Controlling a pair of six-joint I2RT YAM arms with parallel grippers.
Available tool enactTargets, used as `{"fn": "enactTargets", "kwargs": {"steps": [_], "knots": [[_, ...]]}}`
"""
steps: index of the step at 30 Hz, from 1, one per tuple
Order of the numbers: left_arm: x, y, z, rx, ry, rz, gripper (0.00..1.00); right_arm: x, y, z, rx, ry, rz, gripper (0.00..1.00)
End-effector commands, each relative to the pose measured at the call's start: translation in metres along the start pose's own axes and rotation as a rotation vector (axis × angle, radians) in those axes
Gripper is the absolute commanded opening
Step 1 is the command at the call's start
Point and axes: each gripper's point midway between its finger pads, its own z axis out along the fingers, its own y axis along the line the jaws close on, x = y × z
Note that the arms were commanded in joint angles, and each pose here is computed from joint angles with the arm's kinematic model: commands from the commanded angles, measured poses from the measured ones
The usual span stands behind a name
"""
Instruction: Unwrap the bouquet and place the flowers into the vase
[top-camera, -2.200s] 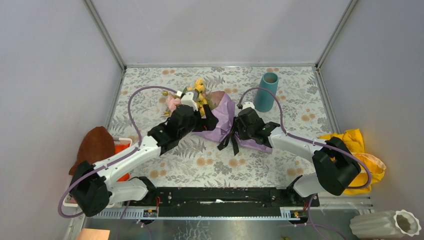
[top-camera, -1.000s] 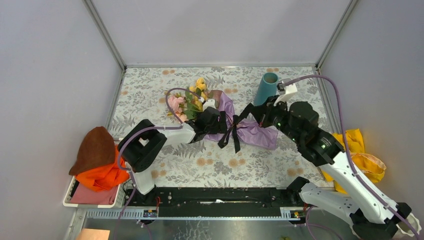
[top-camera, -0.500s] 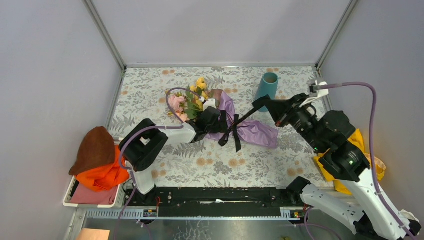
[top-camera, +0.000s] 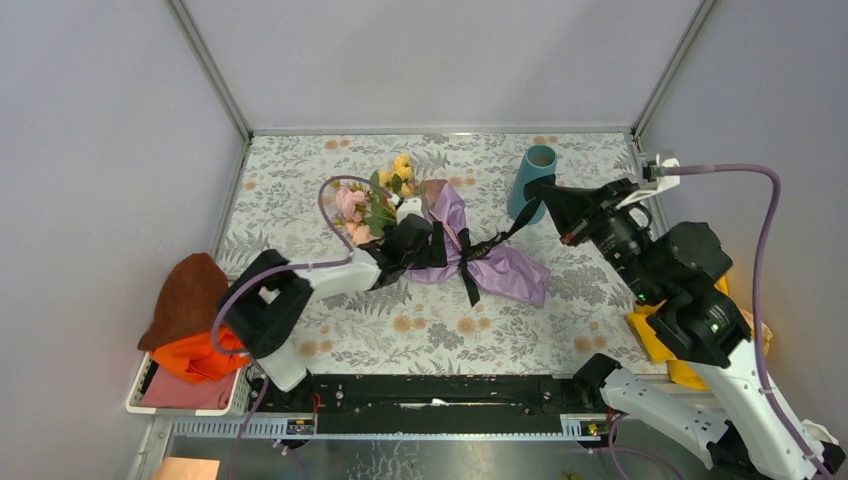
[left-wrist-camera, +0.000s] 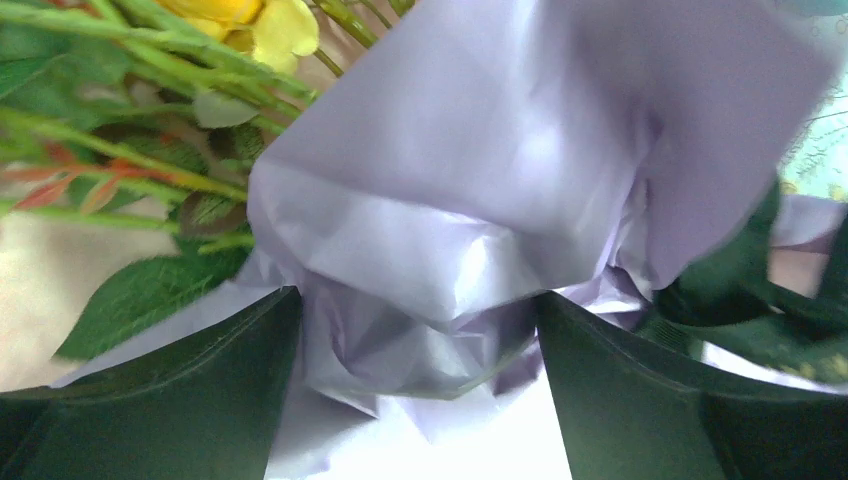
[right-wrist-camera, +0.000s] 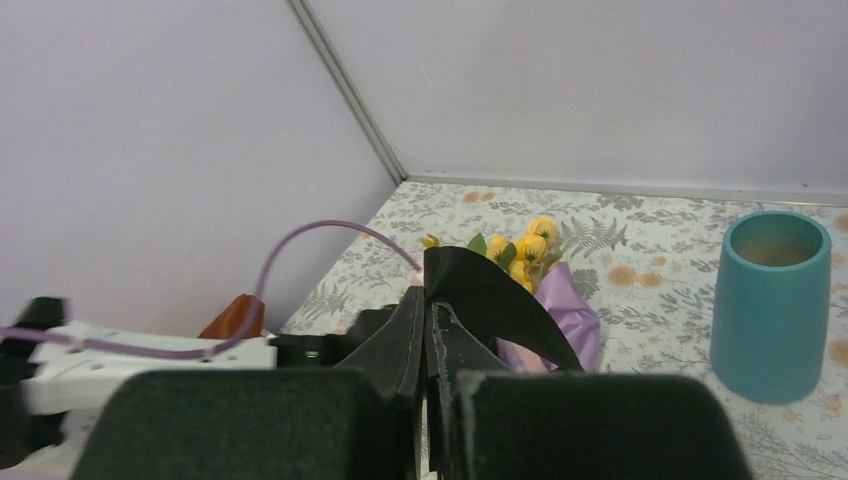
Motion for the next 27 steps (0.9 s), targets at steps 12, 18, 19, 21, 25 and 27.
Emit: {"fn": "enactTargets", "kwargs": {"steps": [12,18,19,21,25,27], "knots": [[0.016,-0.045,-0.119,0.241,-0.11,0.055,0.94,0.023,-0.038,0.06,0.202,0.018,-0.113,0.0],[0.049,-0.059,-0.09,0.233,-0.033,0.137,0.9,0.009,-0.038,0.061,0.221,-0.004,-0.145,0.01],[0.051,-0.063,-0.087,0.227,-0.033,0.147,0.9,0.009,-0.039,0.06,0.223,-0.006,-0.147,0.01],[0.052,-0.073,-0.083,0.228,-0.038,0.165,0.9,0.01,-0.041,0.057,0.231,-0.007,-0.15,0.02],[0.052,-0.08,-0.072,0.203,-0.034,0.181,0.9,0.014,-0.046,0.05,0.241,-0.009,-0.153,0.04],[0.055,-0.08,-0.066,0.189,-0.025,0.184,0.9,0.016,-0.048,0.048,0.242,-0.007,-0.157,0.05]]}}
